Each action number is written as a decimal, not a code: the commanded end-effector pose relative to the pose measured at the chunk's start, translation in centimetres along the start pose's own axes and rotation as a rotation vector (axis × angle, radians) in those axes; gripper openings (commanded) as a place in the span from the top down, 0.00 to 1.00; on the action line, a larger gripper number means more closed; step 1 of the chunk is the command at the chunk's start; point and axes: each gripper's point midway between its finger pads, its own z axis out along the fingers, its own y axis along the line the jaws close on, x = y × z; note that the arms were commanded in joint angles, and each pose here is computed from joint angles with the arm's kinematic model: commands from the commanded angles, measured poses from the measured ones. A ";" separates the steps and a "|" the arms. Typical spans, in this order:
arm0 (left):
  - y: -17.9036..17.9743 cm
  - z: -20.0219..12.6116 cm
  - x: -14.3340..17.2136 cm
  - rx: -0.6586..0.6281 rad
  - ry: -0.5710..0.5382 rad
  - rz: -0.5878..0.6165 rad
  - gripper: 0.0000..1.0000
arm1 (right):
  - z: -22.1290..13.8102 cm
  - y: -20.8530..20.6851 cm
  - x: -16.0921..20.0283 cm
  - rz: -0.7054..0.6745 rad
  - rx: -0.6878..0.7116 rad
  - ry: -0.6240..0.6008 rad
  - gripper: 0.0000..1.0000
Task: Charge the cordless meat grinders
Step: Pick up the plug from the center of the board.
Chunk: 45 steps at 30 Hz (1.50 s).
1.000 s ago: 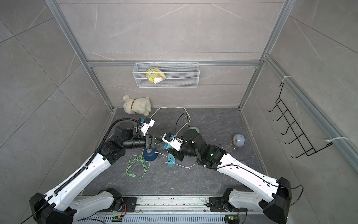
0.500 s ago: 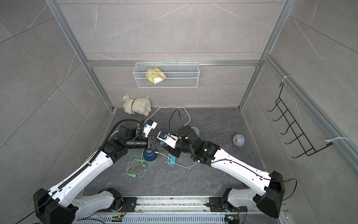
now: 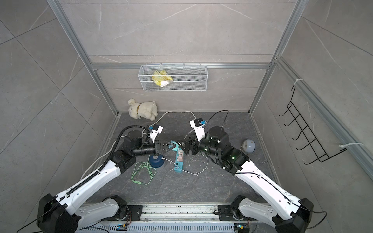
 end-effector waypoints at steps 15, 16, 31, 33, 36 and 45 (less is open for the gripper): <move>-6.9 -1.6 -4.7 0.413 -0.276 -0.003 1.00 | -0.6 3.3 -3.0 0.587 -0.224 -0.025 0.29; -7.2 -1.6 -5.0 0.439 -0.285 -0.008 1.00 | -0.6 3.1 -2.6 0.565 -0.203 -0.013 0.31; -8.6 -1.3 -5.9 0.561 -0.287 -0.097 1.00 | 0.2 -0.1 -2.0 0.543 -0.093 -0.048 0.45; -9.1 -1.1 -5.5 0.567 -0.279 -0.087 1.00 | 0.3 0.3 -2.5 0.546 -0.137 -0.067 0.45; -9.7 -0.9 -5.1 0.579 -0.261 -0.080 1.00 | 0.8 1.5 -3.1 0.535 -0.227 -0.062 0.46; -10.6 -1.4 -4.9 0.605 -0.262 -0.071 1.00 | 0.7 0.1 -1.7 0.529 -0.164 -0.047 0.51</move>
